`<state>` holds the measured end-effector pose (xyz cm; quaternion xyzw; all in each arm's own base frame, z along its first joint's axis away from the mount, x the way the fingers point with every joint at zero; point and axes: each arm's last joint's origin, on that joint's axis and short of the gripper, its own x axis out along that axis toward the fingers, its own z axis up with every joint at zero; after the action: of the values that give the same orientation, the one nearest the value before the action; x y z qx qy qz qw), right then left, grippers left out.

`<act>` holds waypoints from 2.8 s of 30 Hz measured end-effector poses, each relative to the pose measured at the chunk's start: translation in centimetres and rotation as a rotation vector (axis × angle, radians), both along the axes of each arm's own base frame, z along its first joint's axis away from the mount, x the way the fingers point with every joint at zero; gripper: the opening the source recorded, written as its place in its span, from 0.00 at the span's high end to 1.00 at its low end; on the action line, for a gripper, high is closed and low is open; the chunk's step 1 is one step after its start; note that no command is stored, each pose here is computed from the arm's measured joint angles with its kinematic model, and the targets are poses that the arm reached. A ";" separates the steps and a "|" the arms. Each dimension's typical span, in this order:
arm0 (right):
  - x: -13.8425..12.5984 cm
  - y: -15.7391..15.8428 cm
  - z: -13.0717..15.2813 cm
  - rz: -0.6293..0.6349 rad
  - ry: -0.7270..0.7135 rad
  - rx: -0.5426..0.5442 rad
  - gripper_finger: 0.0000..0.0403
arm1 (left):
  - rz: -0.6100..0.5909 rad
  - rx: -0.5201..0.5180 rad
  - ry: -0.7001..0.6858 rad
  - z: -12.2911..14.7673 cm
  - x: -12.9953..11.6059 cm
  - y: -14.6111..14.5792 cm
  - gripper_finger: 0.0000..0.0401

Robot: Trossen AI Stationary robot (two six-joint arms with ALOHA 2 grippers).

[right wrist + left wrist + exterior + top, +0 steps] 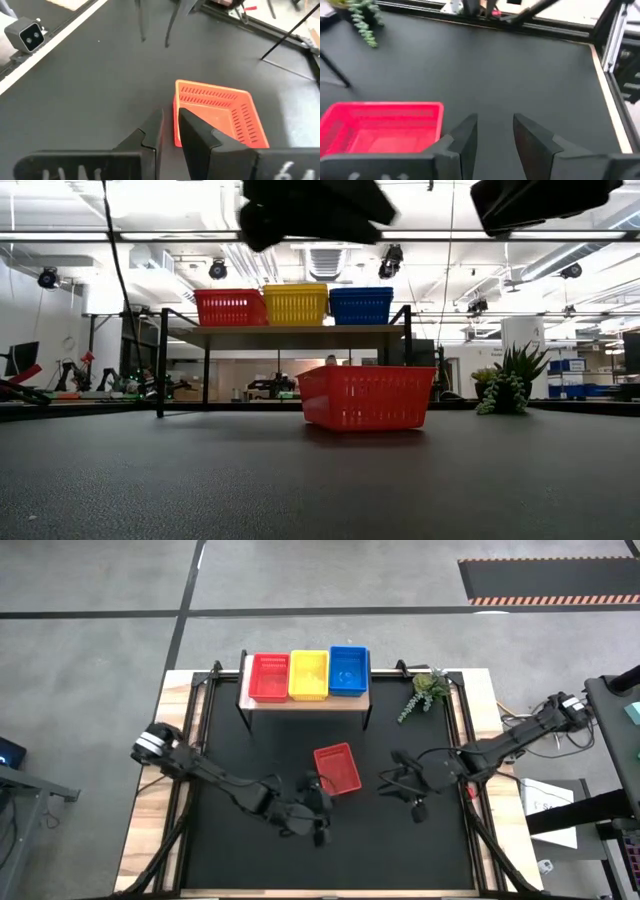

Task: Stack baskets on shelf by color
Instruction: Stack the red bin on top of the red bin on the shelf

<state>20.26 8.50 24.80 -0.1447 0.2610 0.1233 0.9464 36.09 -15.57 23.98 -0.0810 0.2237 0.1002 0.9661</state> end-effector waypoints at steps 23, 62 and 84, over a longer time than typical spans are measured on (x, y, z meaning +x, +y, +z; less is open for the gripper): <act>-1.0 0.8 0.1 0.045 -0.029 -0.042 0.87 | -0.099 0.188 0.106 -1.3 3.3 2.1 0.67; -0.9 0.8 0.1 0.055 -0.031 -0.063 0.87 | 0.003 0.122 0.238 -8.8 3.9 5.2 0.55; -0.9 0.8 -1.0 0.042 -0.069 -0.020 0.87 | -0.335 0.426 0.160 -0.7 0.2 2.8 1.00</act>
<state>19.36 9.31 23.76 -0.1637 0.2264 0.1353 0.9506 36.28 -12.72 23.25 0.1700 0.2833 -0.0100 0.9438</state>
